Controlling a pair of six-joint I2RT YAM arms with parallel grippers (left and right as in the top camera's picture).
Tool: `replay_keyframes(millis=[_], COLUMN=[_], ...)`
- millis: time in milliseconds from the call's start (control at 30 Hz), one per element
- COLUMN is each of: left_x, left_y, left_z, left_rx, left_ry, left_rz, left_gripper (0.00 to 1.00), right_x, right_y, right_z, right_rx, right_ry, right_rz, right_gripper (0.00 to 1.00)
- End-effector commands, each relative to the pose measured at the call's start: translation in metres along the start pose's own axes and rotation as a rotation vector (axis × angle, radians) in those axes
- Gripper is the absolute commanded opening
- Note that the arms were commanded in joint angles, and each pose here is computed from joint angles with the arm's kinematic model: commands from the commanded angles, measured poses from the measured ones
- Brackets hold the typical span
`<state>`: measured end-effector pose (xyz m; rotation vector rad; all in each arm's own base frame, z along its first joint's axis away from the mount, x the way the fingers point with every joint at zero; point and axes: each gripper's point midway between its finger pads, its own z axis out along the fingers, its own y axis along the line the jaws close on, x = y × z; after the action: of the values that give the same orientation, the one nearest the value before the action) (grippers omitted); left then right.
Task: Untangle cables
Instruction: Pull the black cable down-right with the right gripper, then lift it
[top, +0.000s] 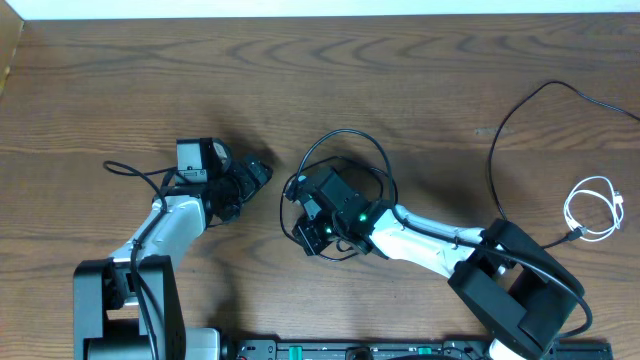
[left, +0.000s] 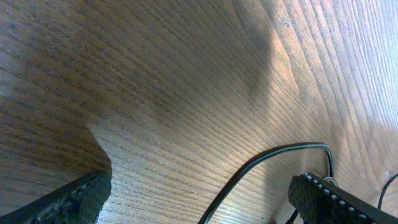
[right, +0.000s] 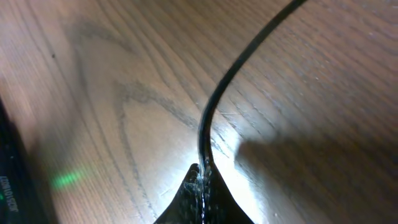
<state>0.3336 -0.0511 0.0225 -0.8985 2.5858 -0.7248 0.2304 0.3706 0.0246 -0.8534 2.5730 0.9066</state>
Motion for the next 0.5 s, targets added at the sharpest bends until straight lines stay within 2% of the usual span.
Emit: replay_keyframes(millis=[0, 67, 100, 133, 167, 200, 267, 467], left_x=[-0.005, -0.005, -0.005, -0.005, -0.005, -0.005, -0.005, -0.006], left_y=[0.005, 0.005, 0.005, 0.005, 0.005, 0.005, 0.005, 0.005], left_z=[-0.001, -0.001, -0.001, -0.001, -0.001, -0.001, -0.001, -0.001], left_rx=[-0.032, -0.032, -0.032, -0.032, -0.032, -0.032, -0.032, -0.032], left_ry=[-0.026, -0.026, -0.026, -0.026, -0.026, -0.026, -0.026, -0.026], left_rz=[0.003, 0.003, 0.004, 0.004, 0.004, 0.003, 0.003, 0.004], left_gripper=[0.98, 0.98, 0.98, 0.98, 0.98, 0.98, 0.98, 0.98], right_x=[0.002, 0.006, 0.008, 0.009, 0.010, 0.011, 0.012, 0.012], right_y=[-0.016, -0.021, -0.022, -0.022, -0.020, -0.018, -0.013, -0.004], right_z=[0.000, -0.002, -0.002, -0.002, -0.001, -0.001, 0.001, 0.007], right_rx=[0.038, 0.049, 0.052, 0.050, 0.046, 0.043, 0.039, 0.059], right_ry=[0.009, 0.025, 0.032, 0.038, 0.043, 0.046, 0.045, 0.027], right_rz=[0.032, 0.048, 0.052, 0.054, 0.052, 0.048, 0.034, -0.009], right_gripper=[0.01, 0.01, 0.06, 0.18, 0.41, 0.45, 0.49, 0.52])
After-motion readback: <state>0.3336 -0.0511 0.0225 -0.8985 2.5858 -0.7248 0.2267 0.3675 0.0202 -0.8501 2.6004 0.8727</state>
